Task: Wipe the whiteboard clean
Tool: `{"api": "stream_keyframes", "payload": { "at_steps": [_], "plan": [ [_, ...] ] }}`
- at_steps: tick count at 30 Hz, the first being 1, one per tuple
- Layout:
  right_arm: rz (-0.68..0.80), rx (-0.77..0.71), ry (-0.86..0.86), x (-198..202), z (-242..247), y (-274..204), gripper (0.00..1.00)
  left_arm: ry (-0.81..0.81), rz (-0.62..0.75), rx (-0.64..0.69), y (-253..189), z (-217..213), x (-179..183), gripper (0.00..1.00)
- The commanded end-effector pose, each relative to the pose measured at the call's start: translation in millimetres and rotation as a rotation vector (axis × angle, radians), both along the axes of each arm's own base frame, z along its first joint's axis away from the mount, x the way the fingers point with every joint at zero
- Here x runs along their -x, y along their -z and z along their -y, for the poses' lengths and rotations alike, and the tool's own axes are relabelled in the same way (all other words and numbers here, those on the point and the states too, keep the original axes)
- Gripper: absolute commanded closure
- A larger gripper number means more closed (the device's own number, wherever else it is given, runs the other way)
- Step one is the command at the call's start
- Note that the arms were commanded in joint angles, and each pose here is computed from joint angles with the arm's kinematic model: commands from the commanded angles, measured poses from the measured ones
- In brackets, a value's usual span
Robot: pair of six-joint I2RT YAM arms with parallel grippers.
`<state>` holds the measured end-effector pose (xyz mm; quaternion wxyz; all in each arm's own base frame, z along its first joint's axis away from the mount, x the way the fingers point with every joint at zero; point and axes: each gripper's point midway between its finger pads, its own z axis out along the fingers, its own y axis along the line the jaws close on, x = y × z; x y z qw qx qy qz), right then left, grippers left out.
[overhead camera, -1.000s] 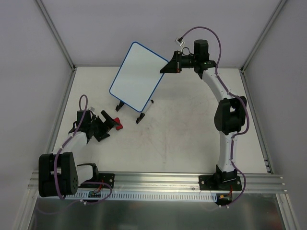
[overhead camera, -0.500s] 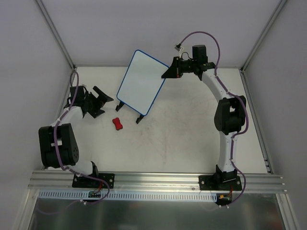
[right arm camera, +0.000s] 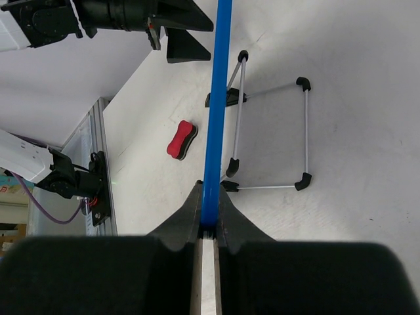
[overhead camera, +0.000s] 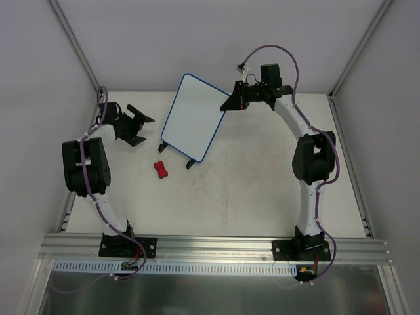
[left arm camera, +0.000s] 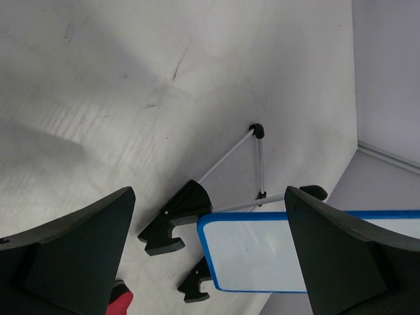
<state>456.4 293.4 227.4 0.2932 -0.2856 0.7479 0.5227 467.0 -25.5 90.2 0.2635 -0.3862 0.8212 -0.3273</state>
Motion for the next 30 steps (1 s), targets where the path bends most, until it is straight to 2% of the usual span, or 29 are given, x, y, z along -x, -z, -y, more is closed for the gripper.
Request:
{"api": "stream_keyframes", "payload": {
  "at_steps": [1, 18, 30],
  "plan": [
    [0.1, -0.014, -0.046, 6, -6, -21, 1.0, -0.021, -0.013, 0.063, -6, 2, -8, 0.01],
    [0.074, 0.01, -0.058, 10, -17, -2, 0.99, -0.007, -0.02, 0.118, -9, 20, -21, 0.01],
    [0.081, 0.016, -0.065, 11, -17, 3, 0.89, 0.017, 0.0, 0.128, -17, 36, -27, 0.01]
  ]
}}
